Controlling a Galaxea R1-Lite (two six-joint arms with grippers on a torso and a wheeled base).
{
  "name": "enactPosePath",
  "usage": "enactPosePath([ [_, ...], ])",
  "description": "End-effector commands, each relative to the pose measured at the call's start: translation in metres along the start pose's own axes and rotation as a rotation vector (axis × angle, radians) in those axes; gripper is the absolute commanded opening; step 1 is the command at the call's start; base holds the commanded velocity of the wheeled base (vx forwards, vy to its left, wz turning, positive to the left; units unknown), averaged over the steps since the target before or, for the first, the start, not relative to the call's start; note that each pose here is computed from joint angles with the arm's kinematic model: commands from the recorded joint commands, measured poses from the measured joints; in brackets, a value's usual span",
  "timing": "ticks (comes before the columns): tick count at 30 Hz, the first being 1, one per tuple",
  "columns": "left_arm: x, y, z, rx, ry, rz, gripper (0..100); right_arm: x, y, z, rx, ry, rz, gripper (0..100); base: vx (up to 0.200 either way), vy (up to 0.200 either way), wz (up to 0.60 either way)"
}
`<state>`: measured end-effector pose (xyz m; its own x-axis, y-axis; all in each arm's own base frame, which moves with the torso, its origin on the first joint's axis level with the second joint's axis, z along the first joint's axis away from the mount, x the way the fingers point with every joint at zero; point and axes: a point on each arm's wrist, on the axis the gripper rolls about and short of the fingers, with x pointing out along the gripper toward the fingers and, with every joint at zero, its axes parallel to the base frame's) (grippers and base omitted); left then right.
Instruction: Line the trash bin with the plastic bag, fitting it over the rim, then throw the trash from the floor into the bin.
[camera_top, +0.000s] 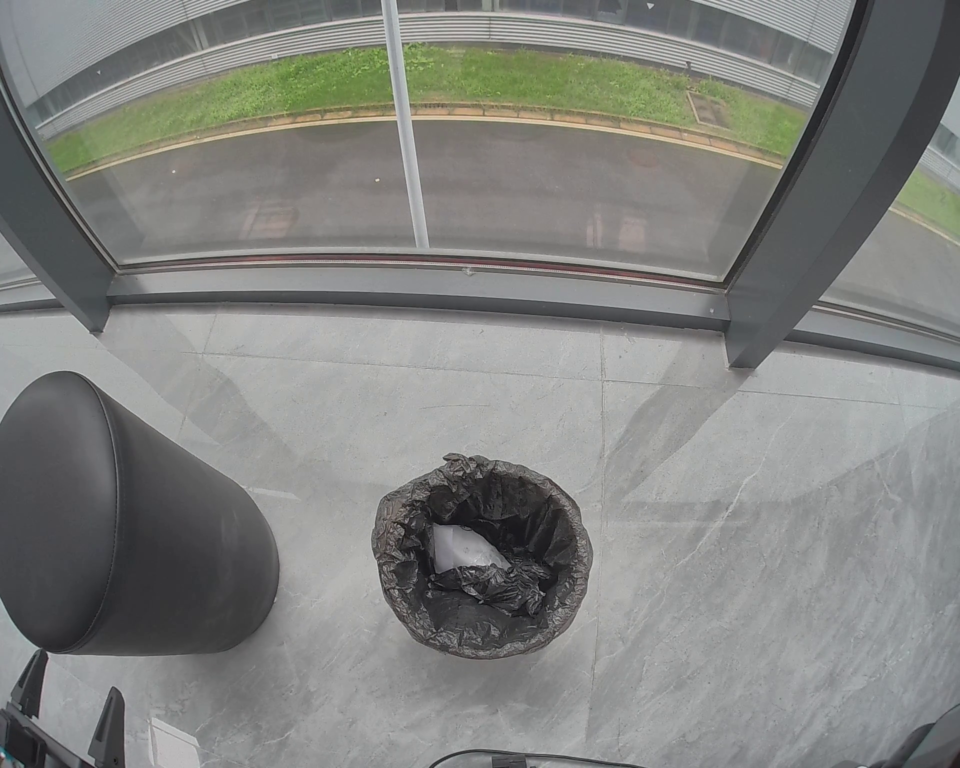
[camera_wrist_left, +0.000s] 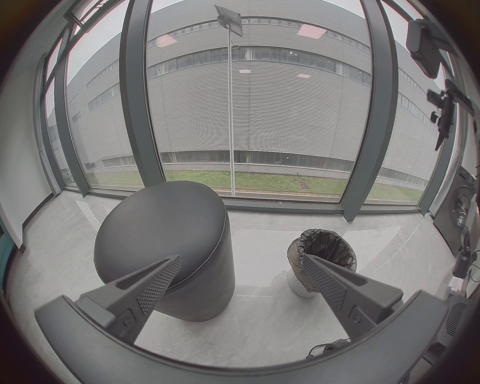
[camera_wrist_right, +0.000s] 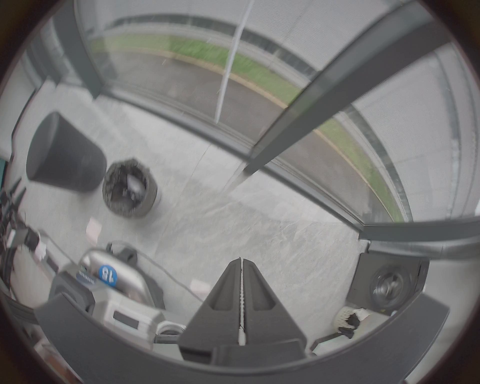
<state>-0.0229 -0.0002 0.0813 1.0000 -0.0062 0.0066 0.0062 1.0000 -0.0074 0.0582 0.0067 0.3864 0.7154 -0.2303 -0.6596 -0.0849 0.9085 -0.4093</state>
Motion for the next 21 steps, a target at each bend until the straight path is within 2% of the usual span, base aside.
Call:
enactPosePath([
  [1,0.0,0.0,-0.005,0.0,0.002,0.0,100,-0.148,0.016,-0.202,0.489,-0.647,-0.272,0,0.0,0.0,0.0],
  [5,0.0,0.0,-0.005,0.0,0.002,0.0,100,-0.096,0.046,-0.232,0.513,-0.678,-0.292,0,0.0,0.0,0.0],
  [7,0.0,0.0,-0.005,0.0,0.002,0.0,100,-0.09,0.049,-0.235,0.515,-0.682,-0.295,0,0.0,0.0,0.0],
  [8,0.0,0.0,-0.005,0.0,0.002,0.0,100,-0.059,0.064,-0.246,0.535,-0.738,-0.325,0,0.0,0.0,0.0],
  [10,0.0,0.0,-0.005,0.0,0.002,0.0,100,-0.046,0.068,-0.249,0.542,-0.785,-0.337,0,0.0,0.0,0.0],
  [13,0.0,0.0,-0.005,0.0,0.002,0.0,100,-0.028,0.073,-0.249,0.542,-0.804,-0.341,0,0.0,0.0,0.0],
  [18,0.0,0.0,-0.005,0.0,0.002,-0.001,100,0.019,0.088,-0.255,0.506,-0.763,-0.248,0,0.0,0.0,0.0],
  [21,0.0,0.0,-0.005,0.0,0.002,0.0,100,0.05,0.093,-0.245,0.54,-0.797,-0.185,0,0.0,0.0,0.0],
])
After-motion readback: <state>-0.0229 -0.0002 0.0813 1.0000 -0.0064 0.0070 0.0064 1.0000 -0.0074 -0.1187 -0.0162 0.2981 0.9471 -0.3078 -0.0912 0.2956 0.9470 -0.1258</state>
